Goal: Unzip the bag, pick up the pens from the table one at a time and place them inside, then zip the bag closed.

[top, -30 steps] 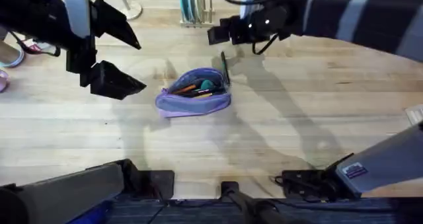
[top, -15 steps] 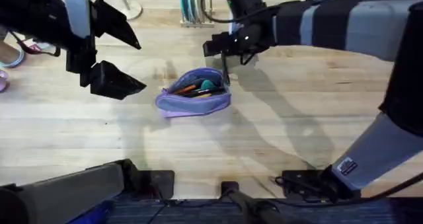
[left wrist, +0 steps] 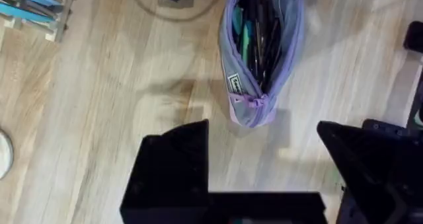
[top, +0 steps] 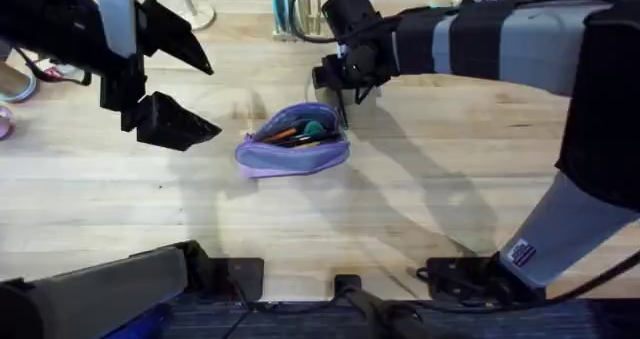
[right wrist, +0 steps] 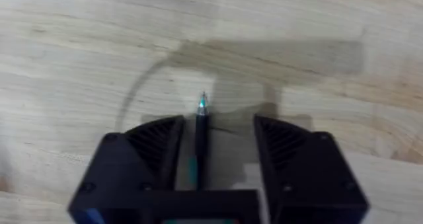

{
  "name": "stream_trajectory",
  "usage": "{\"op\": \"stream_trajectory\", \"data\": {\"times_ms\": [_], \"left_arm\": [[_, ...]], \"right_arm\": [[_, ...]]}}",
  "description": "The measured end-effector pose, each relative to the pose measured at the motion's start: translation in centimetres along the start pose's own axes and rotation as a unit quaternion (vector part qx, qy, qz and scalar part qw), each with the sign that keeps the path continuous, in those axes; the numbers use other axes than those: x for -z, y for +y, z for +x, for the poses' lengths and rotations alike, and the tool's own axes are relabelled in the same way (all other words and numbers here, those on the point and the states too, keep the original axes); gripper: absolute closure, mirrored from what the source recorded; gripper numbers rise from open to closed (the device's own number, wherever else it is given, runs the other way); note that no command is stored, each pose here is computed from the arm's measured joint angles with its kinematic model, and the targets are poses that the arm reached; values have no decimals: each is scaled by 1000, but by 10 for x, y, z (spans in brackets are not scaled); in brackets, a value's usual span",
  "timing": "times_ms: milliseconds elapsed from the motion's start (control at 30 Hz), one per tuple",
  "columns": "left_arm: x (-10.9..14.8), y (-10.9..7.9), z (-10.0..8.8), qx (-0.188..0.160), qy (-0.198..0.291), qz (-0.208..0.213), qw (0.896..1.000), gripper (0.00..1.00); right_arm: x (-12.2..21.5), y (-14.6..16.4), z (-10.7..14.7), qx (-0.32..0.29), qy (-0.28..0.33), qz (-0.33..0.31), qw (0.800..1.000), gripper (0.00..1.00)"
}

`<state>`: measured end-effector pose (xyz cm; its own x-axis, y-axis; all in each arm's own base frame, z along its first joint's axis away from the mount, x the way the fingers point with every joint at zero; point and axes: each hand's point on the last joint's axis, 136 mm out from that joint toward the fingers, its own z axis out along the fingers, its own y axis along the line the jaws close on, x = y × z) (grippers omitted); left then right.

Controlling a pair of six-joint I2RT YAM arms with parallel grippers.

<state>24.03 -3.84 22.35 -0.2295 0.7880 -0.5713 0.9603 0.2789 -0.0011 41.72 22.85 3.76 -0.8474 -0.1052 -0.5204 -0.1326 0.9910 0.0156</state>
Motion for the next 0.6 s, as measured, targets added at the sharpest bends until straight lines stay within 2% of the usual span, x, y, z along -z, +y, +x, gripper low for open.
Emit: {"op": "stream_trajectory", "data": {"times_ms": [133, 200, 267, 300, 600], "left_arm": [[0, 0, 0, 0, 0, 0, 1000, 8], [0, 0, 0, 0, 0, 0, 1000, 8], [0, 0, 0, 0, 0, 0, 1000, 8], [0, 0, 0, 0, 0, 0, 1000, 6], [0, 0, 0, 0, 0, 0, 1000, 8]], "right_arm": [[1, -1, 2, -4, 7, 4, 1000, 575], [2, -2, 3, -6, 9, 6, 1000, 709], [2, -4, 2, -8, 8, 10, 1000, 895], [2, -4, 2, -10, 7, 12, 1000, 947], [3, -5, 1, 12, 4, 13, 1000, 970]]}}
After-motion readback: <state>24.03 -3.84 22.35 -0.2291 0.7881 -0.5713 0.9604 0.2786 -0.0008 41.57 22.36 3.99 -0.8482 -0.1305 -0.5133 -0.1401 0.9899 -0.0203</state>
